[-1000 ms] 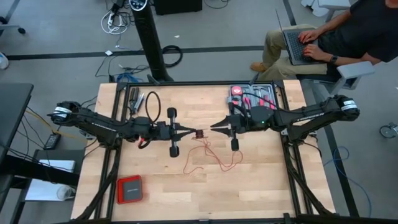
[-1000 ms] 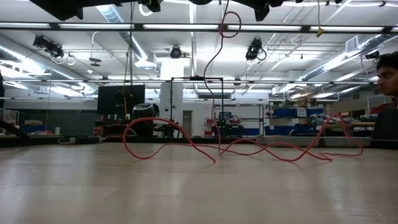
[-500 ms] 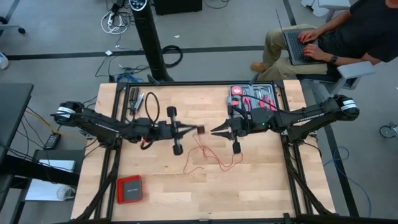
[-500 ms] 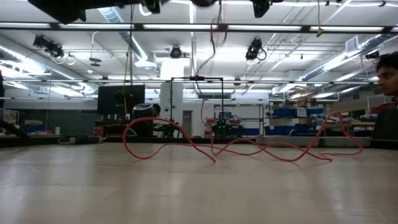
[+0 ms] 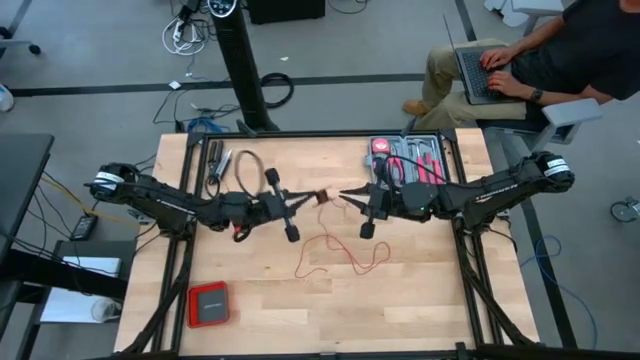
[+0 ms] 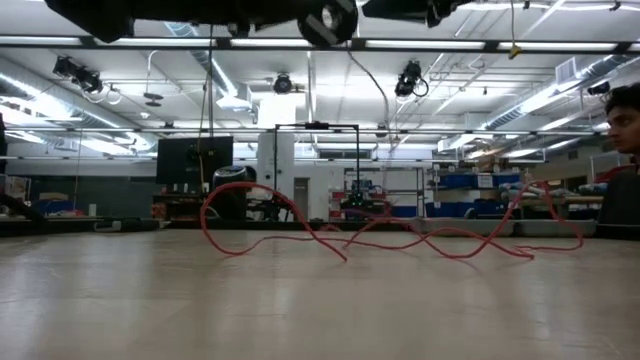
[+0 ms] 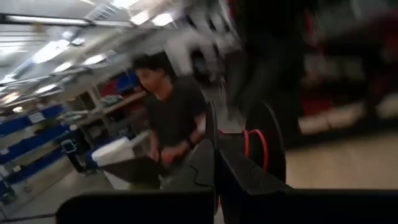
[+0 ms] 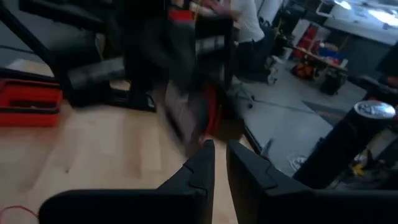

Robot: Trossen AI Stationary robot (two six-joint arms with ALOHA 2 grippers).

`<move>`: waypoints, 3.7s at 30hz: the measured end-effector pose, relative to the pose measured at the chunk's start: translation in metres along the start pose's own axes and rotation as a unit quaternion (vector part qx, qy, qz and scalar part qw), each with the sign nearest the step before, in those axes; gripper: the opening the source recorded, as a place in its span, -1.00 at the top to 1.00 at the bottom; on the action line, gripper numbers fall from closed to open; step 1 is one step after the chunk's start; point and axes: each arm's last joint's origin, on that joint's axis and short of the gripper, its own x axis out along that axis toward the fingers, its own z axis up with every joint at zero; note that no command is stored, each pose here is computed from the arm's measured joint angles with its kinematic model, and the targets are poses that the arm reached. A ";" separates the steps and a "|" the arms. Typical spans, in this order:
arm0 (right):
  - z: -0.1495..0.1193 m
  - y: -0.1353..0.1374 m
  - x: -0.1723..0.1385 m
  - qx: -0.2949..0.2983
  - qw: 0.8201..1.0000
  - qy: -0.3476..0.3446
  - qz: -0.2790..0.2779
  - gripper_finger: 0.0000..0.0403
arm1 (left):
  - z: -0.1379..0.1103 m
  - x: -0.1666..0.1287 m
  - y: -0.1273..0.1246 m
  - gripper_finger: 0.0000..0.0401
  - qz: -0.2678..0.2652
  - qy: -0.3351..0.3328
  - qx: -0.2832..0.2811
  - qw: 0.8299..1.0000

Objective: Coil cords
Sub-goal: Uncoil the red cable wire from the black spool

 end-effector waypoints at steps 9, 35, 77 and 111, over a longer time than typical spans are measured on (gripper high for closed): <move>0.004 0.008 -0.011 0.006 0.992 -0.019 0.128 0.81 | -0.015 -0.003 -0.010 0.97 -0.097 0.056 0.057 0.992; -0.058 0.016 0.033 0.033 0.990 0.077 0.115 0.82 | -0.033 -0.007 -0.015 0.97 -0.135 0.144 0.060 0.979; -0.048 0.023 0.031 -0.045 0.994 0.027 0.099 0.76 | -0.025 -0.004 -0.011 0.97 -0.091 0.114 0.017 0.989; -0.050 0.019 0.033 -0.018 0.994 0.033 0.106 0.97 | -0.018 -0.002 -0.008 0.97 -0.073 0.079 -0.025 0.994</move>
